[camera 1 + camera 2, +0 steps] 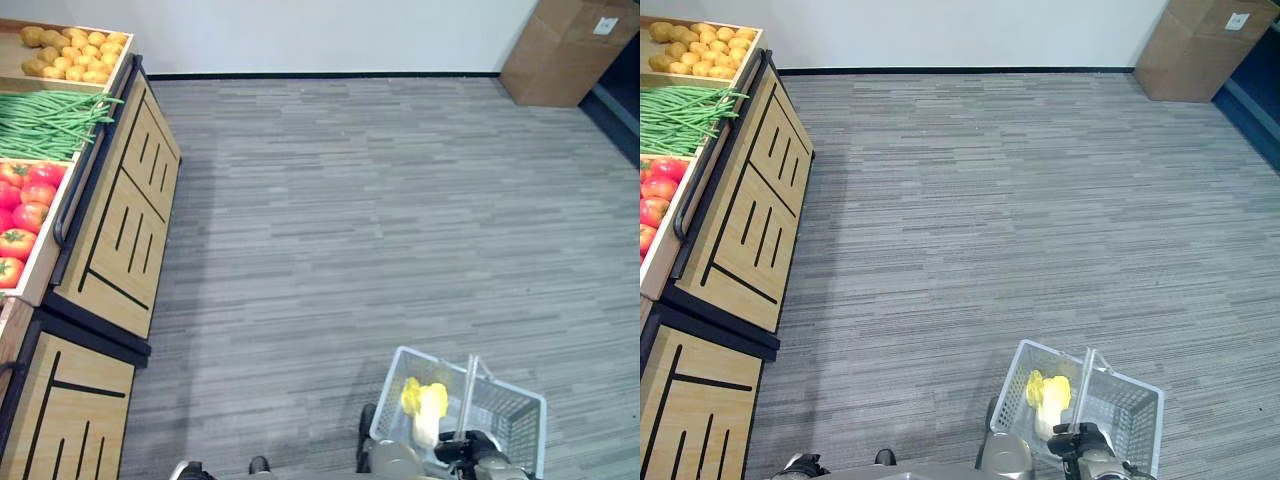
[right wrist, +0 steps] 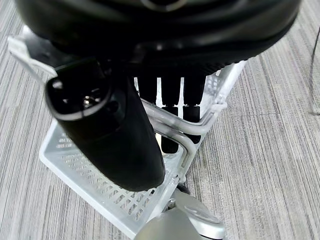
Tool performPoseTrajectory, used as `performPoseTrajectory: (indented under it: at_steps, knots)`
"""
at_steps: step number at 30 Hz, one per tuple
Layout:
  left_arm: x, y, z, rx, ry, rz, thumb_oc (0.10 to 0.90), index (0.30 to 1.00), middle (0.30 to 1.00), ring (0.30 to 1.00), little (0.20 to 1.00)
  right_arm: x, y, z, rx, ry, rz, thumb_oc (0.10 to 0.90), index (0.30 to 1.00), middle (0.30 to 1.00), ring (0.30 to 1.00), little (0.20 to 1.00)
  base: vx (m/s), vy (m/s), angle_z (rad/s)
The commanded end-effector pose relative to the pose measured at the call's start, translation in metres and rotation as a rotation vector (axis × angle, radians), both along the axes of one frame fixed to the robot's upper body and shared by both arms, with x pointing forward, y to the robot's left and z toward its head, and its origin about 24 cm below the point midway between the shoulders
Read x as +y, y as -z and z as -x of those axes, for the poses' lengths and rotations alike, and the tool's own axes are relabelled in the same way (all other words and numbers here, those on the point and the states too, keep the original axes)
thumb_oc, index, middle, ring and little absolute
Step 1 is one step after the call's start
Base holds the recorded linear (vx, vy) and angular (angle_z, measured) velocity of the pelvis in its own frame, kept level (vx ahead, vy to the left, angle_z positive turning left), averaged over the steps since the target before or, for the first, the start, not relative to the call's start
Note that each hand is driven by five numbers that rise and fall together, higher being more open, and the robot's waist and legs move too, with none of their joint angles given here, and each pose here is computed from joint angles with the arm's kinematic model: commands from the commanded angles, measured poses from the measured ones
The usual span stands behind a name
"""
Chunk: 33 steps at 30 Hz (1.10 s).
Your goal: Get the vegetables into the basket
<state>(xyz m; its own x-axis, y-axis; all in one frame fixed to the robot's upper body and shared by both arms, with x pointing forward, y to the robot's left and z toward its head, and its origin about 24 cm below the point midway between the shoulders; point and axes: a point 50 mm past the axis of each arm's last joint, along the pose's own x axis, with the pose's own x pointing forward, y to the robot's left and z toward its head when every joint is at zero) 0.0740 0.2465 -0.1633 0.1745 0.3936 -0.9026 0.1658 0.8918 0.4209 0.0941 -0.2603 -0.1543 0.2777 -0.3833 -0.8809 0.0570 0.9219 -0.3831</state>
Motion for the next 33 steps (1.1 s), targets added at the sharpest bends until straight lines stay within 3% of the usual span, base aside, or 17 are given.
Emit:
performPoseTrajectory:
  at_steps: [1, 16, 33]
  knots:
    - [0.0, -0.003, -0.016, -0.018, 0.045, -0.004, 0.9, 1.0, 1.0, 1.0, 1.0, -0.006, 0.003, 0.022, 0.094, -0.015, 0.028, 0.4, 0.3, 0.3, 0.3, 0.3, 0.14, -0.124, 0.31]
    - [-0.009, -0.005, -0.033, -0.079, 0.013, 0.015, 0.9, 1.0, 1.0, 1.0, 1.0, -0.023, -0.003, 0.017, 0.105, -0.062, 0.08, 0.4, 0.3, 0.3, 0.3, 0.3, 0.15, -0.176, 0.14]
    - [0.002, -0.008, -0.033, -0.076, 0.036, -0.025, 0.9, 1.0, 1.0, 1.0, 1.0, -0.016, -0.002, 0.012, 0.099, -0.068, 0.075, 0.4, 0.3, 0.3, 0.3, 0.3, 0.13, 0.152, -0.1]
